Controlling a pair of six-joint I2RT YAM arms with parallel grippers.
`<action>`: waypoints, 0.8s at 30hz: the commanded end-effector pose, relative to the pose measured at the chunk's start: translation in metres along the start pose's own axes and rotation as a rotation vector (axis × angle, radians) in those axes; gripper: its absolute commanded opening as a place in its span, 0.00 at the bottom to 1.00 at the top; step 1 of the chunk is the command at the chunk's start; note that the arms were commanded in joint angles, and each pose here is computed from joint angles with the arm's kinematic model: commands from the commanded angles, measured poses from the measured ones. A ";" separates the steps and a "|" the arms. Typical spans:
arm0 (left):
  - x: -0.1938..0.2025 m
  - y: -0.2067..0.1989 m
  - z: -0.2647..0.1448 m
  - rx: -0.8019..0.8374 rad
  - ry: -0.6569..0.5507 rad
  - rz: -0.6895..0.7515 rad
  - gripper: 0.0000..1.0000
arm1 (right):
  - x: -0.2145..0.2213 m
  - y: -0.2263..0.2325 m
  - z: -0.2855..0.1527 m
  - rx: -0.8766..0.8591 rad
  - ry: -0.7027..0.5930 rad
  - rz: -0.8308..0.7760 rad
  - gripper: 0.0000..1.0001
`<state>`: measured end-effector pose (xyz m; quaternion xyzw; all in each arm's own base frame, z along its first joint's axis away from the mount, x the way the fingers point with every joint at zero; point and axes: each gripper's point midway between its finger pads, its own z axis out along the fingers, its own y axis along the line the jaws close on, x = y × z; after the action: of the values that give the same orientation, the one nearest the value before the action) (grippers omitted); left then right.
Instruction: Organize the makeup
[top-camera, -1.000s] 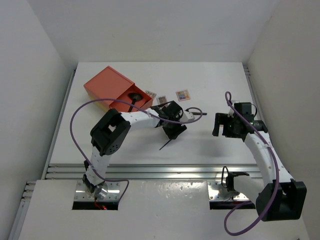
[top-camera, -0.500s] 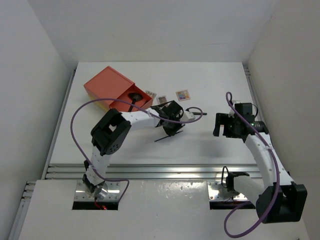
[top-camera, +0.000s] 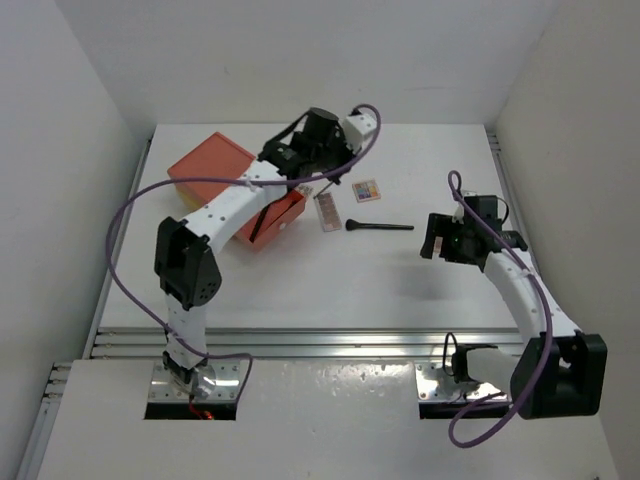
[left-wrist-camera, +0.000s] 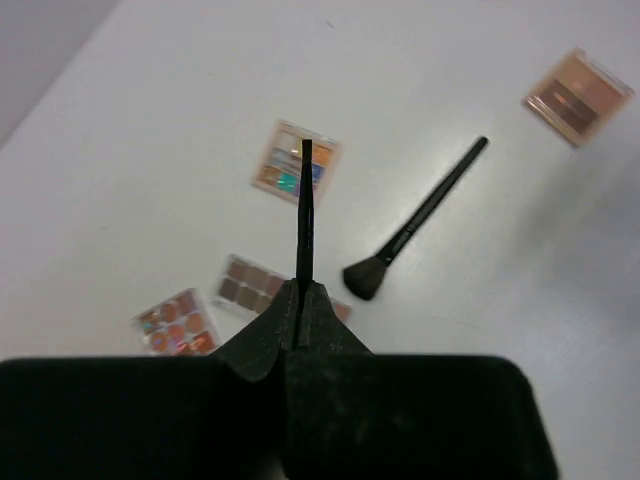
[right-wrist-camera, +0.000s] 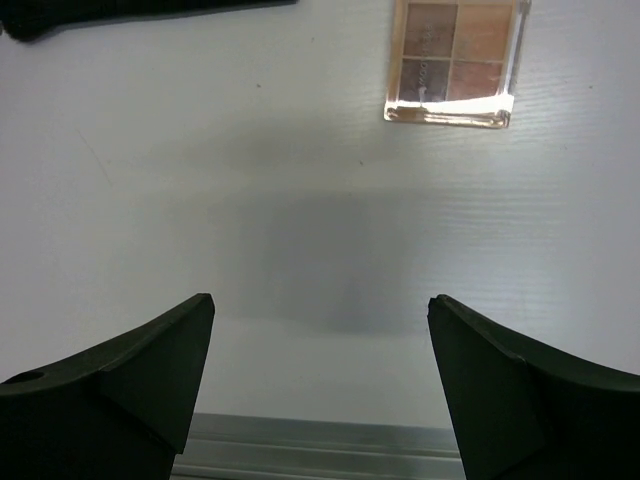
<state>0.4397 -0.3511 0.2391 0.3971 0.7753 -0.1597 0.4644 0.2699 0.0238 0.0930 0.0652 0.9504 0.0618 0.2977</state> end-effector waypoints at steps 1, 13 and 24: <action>-0.019 0.044 -0.042 -0.118 -0.048 -0.037 0.00 | -0.042 0.019 0.005 -0.060 -0.098 0.013 0.87; 0.100 0.114 -0.083 -0.281 0.107 -0.165 0.00 | -0.087 0.072 0.036 -0.148 -0.066 -0.040 0.87; 0.145 0.130 -0.097 -0.308 0.152 -0.236 0.07 | -0.092 0.069 0.036 -0.108 -0.075 -0.068 0.87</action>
<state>0.4374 -0.1368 0.1401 0.2454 0.8905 -0.0480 0.3802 0.3548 0.0799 0.1067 0.0211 0.9448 0.1067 0.3091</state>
